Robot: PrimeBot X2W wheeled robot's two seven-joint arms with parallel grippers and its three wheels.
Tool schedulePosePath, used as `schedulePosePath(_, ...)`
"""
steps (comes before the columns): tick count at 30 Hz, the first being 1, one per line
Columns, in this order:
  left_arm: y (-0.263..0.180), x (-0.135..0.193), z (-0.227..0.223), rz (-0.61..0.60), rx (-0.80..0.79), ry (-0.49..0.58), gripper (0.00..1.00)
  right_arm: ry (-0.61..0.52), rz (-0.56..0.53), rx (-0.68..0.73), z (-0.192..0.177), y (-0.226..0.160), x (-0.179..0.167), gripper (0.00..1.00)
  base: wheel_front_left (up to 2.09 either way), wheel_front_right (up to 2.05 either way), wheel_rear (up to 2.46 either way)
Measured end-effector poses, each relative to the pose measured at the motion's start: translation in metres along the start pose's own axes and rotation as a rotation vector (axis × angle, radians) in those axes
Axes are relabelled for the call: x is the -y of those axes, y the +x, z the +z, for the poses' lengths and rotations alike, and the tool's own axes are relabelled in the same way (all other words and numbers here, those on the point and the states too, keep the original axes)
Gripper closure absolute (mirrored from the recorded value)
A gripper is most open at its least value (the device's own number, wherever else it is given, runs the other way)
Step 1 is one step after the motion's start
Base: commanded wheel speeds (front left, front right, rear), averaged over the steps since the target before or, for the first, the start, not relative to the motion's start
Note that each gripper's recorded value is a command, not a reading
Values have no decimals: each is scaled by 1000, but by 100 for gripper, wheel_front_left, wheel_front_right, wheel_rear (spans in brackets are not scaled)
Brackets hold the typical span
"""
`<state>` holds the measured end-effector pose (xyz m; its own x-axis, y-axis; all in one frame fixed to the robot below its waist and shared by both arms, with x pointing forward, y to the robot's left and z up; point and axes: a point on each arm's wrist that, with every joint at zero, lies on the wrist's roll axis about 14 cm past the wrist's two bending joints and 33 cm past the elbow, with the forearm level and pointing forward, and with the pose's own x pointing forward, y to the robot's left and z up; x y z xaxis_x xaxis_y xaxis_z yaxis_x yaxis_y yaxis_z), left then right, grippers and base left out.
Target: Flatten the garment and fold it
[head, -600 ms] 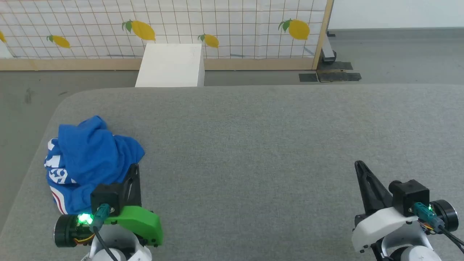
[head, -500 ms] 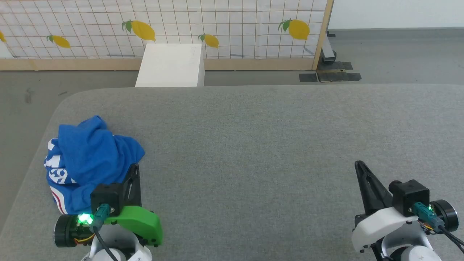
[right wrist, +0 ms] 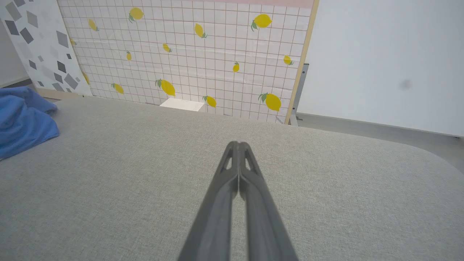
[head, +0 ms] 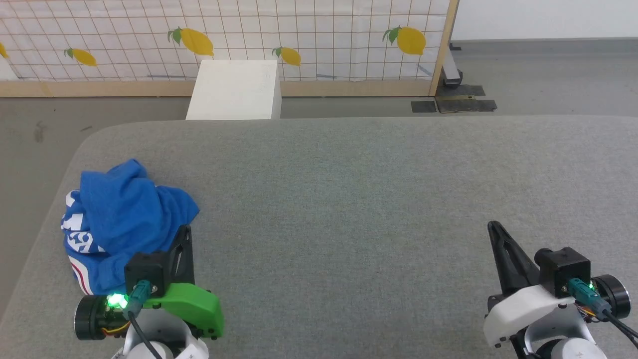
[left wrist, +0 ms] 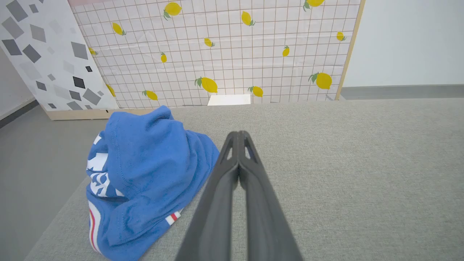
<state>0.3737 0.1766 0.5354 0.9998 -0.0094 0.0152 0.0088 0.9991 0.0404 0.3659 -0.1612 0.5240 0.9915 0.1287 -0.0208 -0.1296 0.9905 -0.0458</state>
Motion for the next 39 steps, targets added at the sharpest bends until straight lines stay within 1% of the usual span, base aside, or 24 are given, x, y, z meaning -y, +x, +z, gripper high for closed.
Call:
schedulePosePath(36, 0, 0, 0, 0, 0, 0, 100, 0, 0, 0, 0, 0, 0, 100, 0, 0, 0)
schedulePosePath(37, 0, 0, 0, 0, 0, 0, 0, 0, 0, 0, 0, 0, 0, 0, 0, 0, 0)
schedulePosePath(39, 0, 1, 0, -2, 0, -4, 0, 0, 0, -1, 0, 0, 0, 0, 0, 0, 0)
